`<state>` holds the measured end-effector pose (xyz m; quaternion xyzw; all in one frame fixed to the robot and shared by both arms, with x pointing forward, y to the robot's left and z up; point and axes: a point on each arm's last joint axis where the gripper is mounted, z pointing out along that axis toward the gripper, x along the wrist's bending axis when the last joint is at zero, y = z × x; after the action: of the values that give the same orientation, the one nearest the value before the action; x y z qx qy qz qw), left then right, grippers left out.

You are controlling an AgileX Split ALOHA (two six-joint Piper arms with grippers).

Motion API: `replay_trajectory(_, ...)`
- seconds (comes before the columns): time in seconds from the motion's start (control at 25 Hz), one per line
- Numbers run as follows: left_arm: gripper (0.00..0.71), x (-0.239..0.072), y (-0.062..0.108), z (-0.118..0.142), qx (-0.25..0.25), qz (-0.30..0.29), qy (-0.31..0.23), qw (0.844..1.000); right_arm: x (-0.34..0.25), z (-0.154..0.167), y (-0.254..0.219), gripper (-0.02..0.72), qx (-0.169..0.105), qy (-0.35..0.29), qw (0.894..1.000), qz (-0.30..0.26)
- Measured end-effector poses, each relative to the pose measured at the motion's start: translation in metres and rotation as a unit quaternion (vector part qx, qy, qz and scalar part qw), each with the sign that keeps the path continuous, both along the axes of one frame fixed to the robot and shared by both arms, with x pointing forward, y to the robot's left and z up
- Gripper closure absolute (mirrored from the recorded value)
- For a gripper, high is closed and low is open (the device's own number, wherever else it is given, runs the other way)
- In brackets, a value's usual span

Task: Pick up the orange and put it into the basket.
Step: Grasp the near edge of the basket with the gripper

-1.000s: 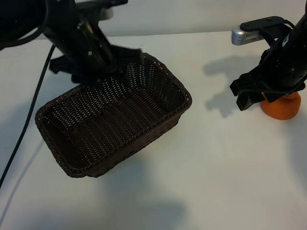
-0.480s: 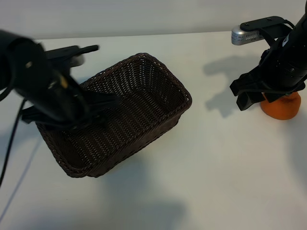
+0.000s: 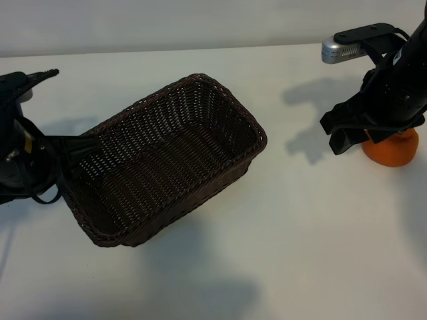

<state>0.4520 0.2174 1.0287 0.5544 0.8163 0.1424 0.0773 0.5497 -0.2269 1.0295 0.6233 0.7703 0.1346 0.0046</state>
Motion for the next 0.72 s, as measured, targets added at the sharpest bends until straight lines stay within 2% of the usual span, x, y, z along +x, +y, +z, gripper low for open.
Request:
replay_trajectory(0.24,0.145,0.006,0.006,0.001,-0.024,0.059,-0.023,0.998,0.000,0.000,0.000,0.108,0.002,0.000,1.000,-0.001)
replay_trajectory(0.56,0.145,0.007,0.005,0.001,-0.034,0.069,-0.028,0.997,0.000,0.000,0.000,0.108,0.003,0.000,1.000,-0.001)
replay_trajectory(0.72,0.145,0.008,0.004,-0.012,-0.035,0.078,-0.013,0.996,0.000,0.000,0.000,0.108,0.003,0.000,1.000,-0.001)
